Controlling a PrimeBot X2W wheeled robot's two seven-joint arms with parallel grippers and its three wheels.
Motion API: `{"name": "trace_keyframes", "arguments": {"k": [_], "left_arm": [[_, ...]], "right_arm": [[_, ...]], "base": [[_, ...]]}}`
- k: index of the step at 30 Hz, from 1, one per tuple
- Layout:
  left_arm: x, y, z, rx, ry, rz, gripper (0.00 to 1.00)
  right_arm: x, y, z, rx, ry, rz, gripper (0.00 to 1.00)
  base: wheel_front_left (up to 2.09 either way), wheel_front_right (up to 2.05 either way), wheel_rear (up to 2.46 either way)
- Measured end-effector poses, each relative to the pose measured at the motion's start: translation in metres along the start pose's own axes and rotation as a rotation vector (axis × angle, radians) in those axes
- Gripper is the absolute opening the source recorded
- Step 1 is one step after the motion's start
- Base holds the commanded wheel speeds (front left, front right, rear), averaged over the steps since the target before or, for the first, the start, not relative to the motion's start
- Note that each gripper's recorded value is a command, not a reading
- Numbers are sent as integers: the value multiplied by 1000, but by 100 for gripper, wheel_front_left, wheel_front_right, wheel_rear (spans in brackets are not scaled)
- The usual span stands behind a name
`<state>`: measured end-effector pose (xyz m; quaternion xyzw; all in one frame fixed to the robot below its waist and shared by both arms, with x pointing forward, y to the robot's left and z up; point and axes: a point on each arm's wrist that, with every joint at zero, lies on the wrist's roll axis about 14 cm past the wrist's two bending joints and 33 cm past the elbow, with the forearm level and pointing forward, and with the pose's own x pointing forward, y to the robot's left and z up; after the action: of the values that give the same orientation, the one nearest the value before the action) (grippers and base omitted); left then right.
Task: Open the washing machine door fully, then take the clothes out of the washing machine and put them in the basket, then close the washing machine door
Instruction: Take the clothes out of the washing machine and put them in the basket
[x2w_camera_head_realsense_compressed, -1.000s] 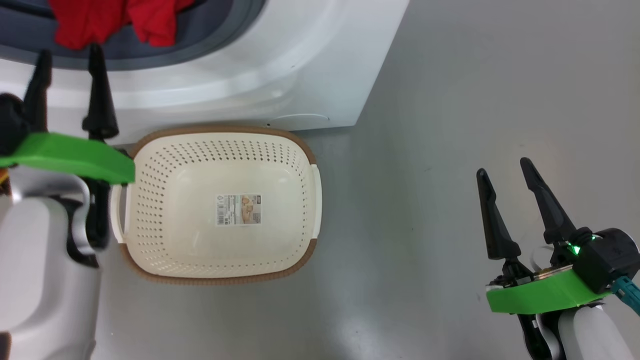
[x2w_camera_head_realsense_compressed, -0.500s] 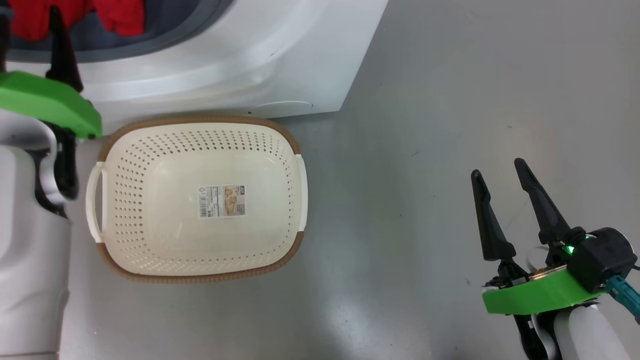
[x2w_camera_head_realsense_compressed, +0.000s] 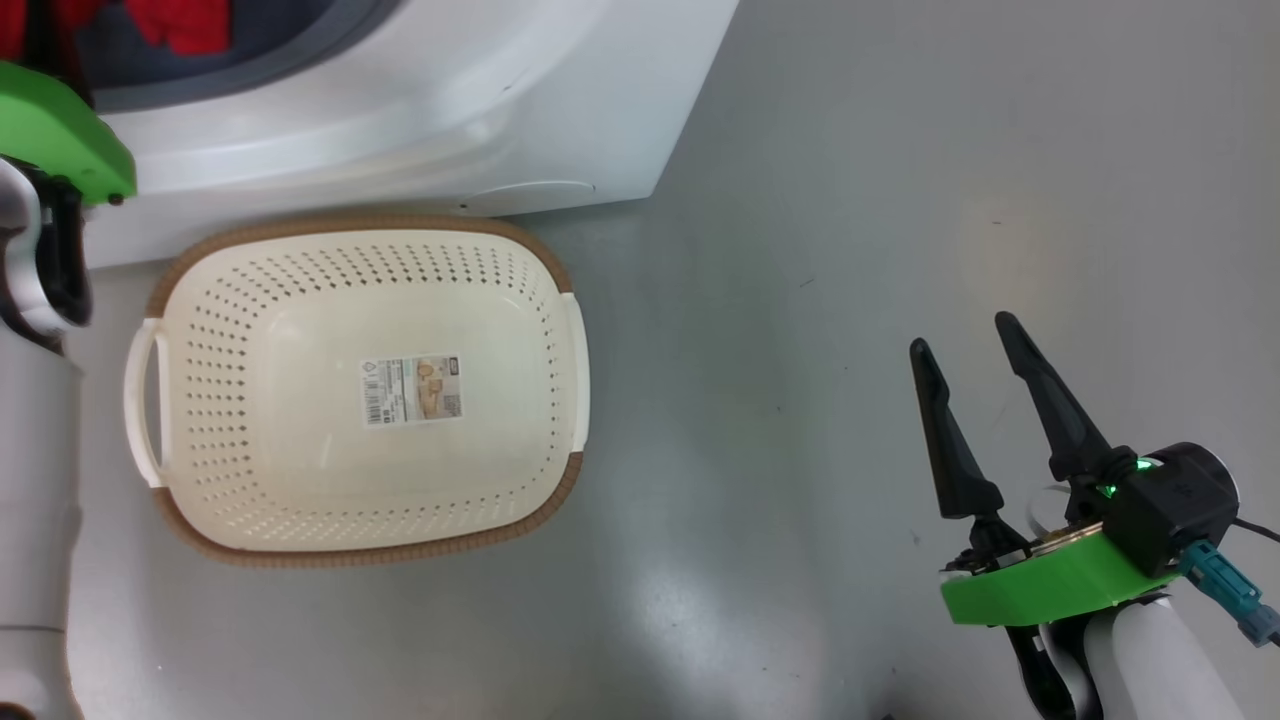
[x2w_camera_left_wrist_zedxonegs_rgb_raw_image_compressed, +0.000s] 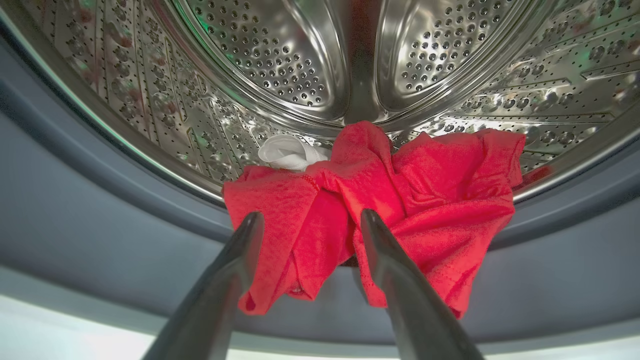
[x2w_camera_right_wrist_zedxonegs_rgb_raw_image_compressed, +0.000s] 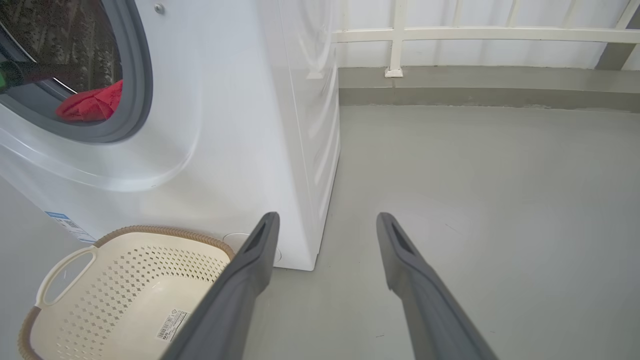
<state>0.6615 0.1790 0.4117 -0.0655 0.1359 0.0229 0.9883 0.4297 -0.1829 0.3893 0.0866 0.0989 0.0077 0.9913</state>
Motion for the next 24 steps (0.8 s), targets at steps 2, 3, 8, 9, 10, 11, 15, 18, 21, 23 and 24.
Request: {"name": "trace_keyframes", "arguments": {"k": [2,3,8,9,10,11,15,18,21,23,24], "left_arm": [[3,-1,-5,3,22,1,100],[5,0,-7,6,34,1,100],[16,2,-13,27,87,7,100],[17,1,-15,27,97,7,100],[19,1,-16,32,109,7,100],[21,1,-18,34,120,8,100],[26,9,-27,57,164,28,100],[28,8,-35,71,198,34,100],[30,9,-46,74,239,42,100],[31,11,-48,78,243,51,100],[32,14,-49,94,248,64,100]], "right_arm": [[-1,0,-2,-2,7,-1,100],[-1,-1,-3,-4,11,-2,100],[-1,-3,-9,-12,27,-7,100],[-1,-4,-9,-13,27,-8,100],[-1,-4,-9,-13,30,-10,100],[-2,-5,-10,-14,34,-11,100],[-4,-6,-14,-16,47,-15,100],[-5,-6,-16,-17,55,-17,100],[-6,-9,-17,-21,60,-24,100],[-6,-10,-18,-22,61,-25,100],[-6,-10,-18,-22,62,-26,100]], "base": [[0,0,0],[0,0,0],[0,0,0],[0,0,0],[0,0,0],[0,0,0],[0,0,0],[0,0,0],[0,0,0],[0,0,0],[0,0,0]]}}
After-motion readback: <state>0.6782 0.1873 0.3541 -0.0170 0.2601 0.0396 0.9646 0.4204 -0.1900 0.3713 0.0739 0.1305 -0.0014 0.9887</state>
